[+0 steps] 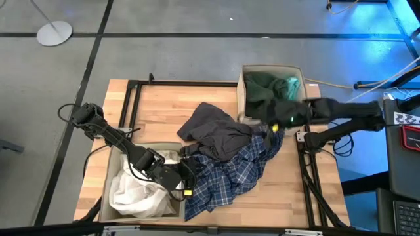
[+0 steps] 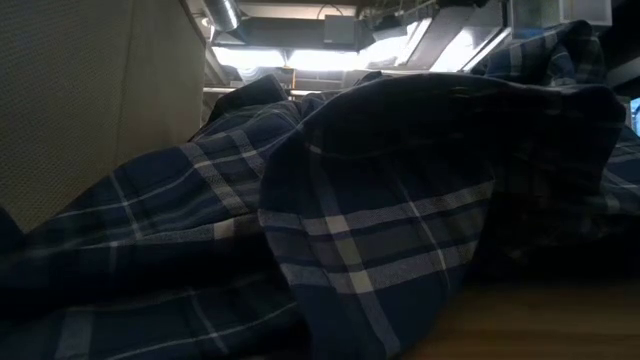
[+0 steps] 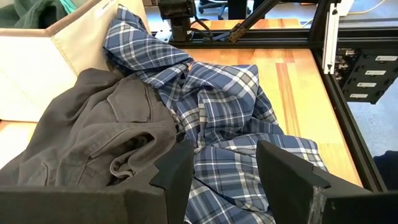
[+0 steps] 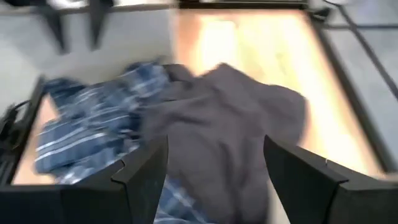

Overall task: Sort clothes
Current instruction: Put the blue shirt into the top brown laundry bin

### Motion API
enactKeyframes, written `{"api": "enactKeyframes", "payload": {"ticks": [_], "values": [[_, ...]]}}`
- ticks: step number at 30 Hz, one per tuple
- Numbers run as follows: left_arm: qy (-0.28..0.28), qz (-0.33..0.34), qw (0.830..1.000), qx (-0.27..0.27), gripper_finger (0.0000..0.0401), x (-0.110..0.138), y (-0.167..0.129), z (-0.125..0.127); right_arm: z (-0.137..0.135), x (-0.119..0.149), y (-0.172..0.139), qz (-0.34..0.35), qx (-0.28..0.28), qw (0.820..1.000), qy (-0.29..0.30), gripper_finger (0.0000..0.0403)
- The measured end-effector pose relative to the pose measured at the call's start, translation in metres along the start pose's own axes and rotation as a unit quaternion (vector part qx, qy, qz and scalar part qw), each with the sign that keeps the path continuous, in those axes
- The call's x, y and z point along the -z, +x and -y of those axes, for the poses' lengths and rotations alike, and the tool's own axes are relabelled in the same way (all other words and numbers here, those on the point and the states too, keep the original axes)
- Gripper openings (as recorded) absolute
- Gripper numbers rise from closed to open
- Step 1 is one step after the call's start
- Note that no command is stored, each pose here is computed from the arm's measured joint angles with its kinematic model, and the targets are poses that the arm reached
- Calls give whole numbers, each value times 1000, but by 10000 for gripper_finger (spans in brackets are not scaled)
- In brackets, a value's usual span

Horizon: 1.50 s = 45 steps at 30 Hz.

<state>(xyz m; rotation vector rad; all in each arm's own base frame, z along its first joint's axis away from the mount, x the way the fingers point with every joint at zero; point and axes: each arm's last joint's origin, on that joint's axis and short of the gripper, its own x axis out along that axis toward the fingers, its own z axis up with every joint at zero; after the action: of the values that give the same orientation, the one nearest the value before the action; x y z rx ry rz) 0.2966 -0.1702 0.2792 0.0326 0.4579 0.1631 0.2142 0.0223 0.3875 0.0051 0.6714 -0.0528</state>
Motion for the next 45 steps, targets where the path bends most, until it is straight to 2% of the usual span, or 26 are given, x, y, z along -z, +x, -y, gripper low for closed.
{"api": "enactKeyframes", "payload": {"ticks": [10, 16, 21, 34, 39, 45], "values": [[-4, 0, 1000, 0, 166, 0, 0, 0, -61, 47, 47, 30, -103, 992, -68, 266], [-4, 0, 1000, 0, 166, 0, 0, 0, -71, 57, 61, 59, -127, 988, -69, 266], [-6, -1, 1000, 0, 166, 0, 0, 0, -75, 63, 71, 26, -150, 985, -80, 266], [0, -3, 1000, -1, 166, 1, 0, 0, -95, 98, 146, -121, -153, 966, -171, 266], [-1, -5, 1000, -1, 166, 1, 0, 0, -97, 107, 167, -132, -100, 965, -204, 266], [-1, -9, 1000, -3, 166, 2, 0, -1, -104, 106, 185, -94, -97, 968, -212, 266]]}}
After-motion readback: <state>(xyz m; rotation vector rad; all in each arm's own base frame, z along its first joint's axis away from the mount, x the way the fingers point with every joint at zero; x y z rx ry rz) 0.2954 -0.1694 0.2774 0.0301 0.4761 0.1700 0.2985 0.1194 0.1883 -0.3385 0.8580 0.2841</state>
